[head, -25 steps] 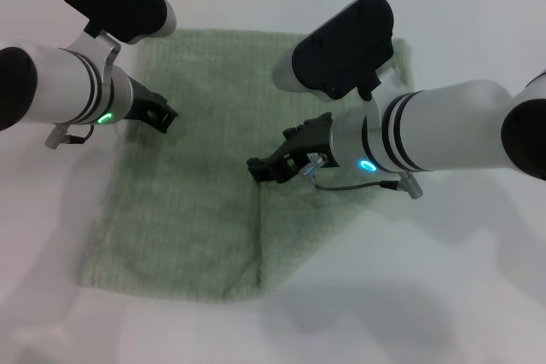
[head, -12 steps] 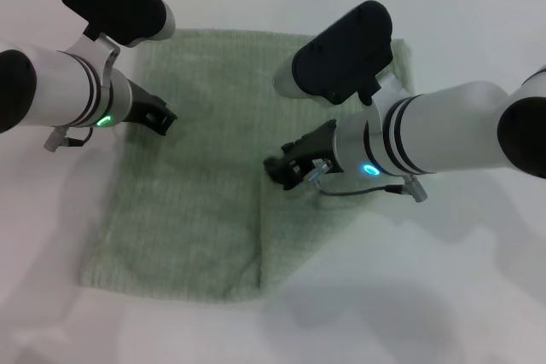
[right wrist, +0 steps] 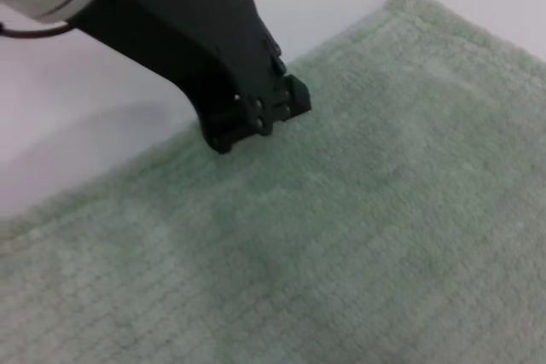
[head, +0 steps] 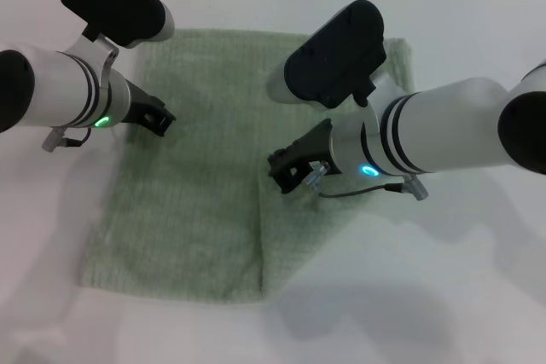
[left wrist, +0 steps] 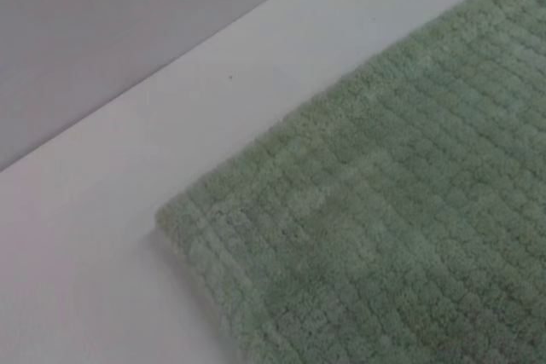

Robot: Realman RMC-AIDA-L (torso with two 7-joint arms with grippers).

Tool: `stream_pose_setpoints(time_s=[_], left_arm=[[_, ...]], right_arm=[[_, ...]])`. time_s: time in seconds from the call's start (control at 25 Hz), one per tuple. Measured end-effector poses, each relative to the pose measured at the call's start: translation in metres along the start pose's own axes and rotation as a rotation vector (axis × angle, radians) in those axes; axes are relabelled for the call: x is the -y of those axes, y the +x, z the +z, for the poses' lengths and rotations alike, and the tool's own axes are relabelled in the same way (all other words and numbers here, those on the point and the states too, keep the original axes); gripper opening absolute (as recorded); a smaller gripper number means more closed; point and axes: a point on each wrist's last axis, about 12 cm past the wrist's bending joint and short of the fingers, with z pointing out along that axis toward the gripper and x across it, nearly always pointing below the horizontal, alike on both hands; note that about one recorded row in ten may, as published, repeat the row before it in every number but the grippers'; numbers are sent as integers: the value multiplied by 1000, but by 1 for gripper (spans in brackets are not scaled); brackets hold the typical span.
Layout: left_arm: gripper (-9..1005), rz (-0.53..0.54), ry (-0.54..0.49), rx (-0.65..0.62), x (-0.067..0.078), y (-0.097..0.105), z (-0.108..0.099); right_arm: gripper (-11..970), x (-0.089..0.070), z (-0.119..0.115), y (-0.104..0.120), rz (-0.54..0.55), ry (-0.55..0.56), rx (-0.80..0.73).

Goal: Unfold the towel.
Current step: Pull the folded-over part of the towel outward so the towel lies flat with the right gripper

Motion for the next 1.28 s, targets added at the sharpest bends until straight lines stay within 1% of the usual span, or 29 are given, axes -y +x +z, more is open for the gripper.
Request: stream_pose_setpoints(time_s=[0.04, 0.2, 0.44, 0.84, 1.16, 1.28], left_arm=[[-2, 2, 0, -1, 0, 0, 0], [-2, 14, 2, -1, 1, 0, 0], [-2, 15, 3, -6, 1, 1, 0], [-1, 23, 3, -12, 0, 2, 1], [-1, 22, 5, -16, 1, 3, 1], [-1, 22, 6, -18, 1, 3, 1]], right_arm=[[5, -1, -2, -1, -6, -2, 0], [2, -6, -10, -6, -33, -5, -3], [1, -7, -21, -9, -70, 17, -12], [1, -12, -54, -18, -120, 56, -22], [1, -21, -77, -19, -183, 97, -57], [1, -27, -85, -18, -219, 119, -80]])
